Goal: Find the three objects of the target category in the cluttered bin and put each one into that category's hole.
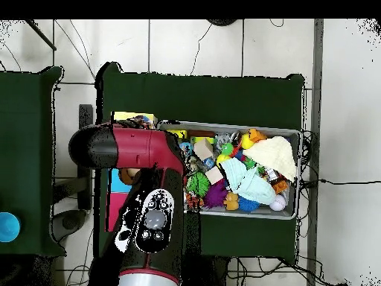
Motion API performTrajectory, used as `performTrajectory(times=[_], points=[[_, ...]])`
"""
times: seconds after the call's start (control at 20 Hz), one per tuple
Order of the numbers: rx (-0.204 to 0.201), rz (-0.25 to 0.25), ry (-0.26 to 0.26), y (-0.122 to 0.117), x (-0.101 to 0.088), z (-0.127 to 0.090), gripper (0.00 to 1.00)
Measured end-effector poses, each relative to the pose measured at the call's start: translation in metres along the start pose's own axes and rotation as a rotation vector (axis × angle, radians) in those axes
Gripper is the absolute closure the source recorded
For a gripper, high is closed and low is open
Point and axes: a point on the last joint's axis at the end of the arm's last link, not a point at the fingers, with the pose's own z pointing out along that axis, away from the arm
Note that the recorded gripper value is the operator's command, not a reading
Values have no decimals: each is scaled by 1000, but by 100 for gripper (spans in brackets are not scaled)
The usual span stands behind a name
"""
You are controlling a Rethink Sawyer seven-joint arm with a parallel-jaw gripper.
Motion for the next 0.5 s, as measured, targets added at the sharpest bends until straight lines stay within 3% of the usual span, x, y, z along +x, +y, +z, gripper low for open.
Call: performTrajectory(times=[0.5], points=[[2, -2, 7, 0, 2, 5, 100]])
